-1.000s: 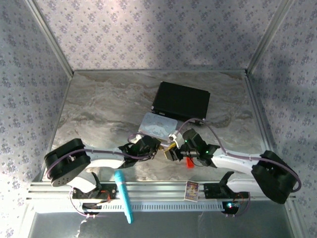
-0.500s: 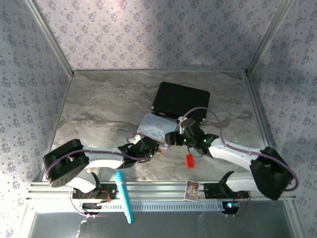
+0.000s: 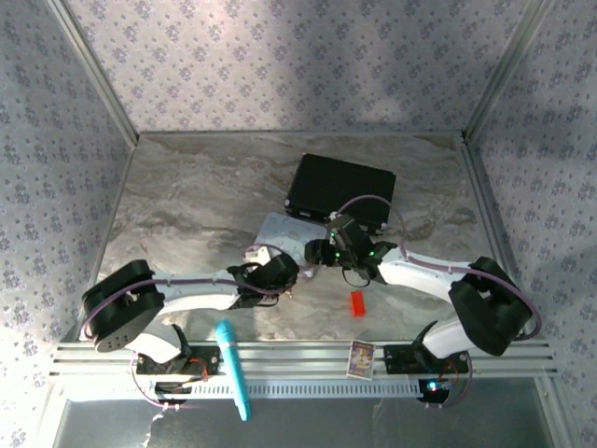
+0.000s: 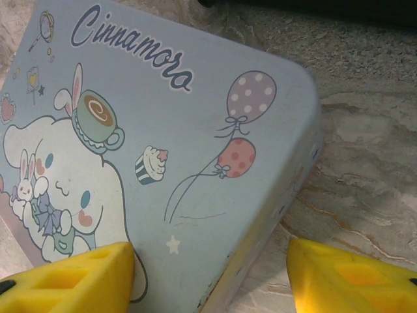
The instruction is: Unlock the padlock with the key
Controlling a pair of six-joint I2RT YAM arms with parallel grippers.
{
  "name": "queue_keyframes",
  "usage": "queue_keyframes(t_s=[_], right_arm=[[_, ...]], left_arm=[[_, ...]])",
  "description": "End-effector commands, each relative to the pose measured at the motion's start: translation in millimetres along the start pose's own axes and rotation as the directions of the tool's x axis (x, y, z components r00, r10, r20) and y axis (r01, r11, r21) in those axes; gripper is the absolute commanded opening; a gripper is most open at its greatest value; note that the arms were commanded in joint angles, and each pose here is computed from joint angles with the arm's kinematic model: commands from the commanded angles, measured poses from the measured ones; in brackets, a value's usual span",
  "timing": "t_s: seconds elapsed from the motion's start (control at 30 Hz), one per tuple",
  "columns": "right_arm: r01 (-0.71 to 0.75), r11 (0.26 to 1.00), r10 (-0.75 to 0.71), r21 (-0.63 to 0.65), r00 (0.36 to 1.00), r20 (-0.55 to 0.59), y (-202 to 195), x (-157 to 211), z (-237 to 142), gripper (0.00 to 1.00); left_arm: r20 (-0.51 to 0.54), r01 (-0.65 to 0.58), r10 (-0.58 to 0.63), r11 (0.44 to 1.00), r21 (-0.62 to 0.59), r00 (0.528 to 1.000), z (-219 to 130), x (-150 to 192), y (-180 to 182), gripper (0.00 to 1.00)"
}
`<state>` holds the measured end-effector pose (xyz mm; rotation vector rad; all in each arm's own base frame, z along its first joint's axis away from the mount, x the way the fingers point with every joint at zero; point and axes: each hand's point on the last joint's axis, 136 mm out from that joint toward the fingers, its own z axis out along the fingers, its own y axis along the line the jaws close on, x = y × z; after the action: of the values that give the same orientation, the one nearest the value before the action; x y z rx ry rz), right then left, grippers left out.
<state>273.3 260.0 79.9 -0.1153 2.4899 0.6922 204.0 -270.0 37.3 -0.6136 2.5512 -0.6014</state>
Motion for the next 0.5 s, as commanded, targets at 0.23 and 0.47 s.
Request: queue_keyframes(t_s=[0.23,0.47], right_arm=[[0.011,0.985,0.006,0.174,0.995,-0.102,-44.4,27.9,7.4,0.61],[0.01,0.984,0.009,0.178,0.995,-0.102,-47.5,30.4,7.8,0.6]], left_arm=[[-0.035,-0.316,0.322,0.894,-0.317,0.946,-0.1,2.0,44.5,0.21],[-0.03,-0.435,0.467,0.798,-0.417,0.884,-6.5,2.4,38.1,0.21]])
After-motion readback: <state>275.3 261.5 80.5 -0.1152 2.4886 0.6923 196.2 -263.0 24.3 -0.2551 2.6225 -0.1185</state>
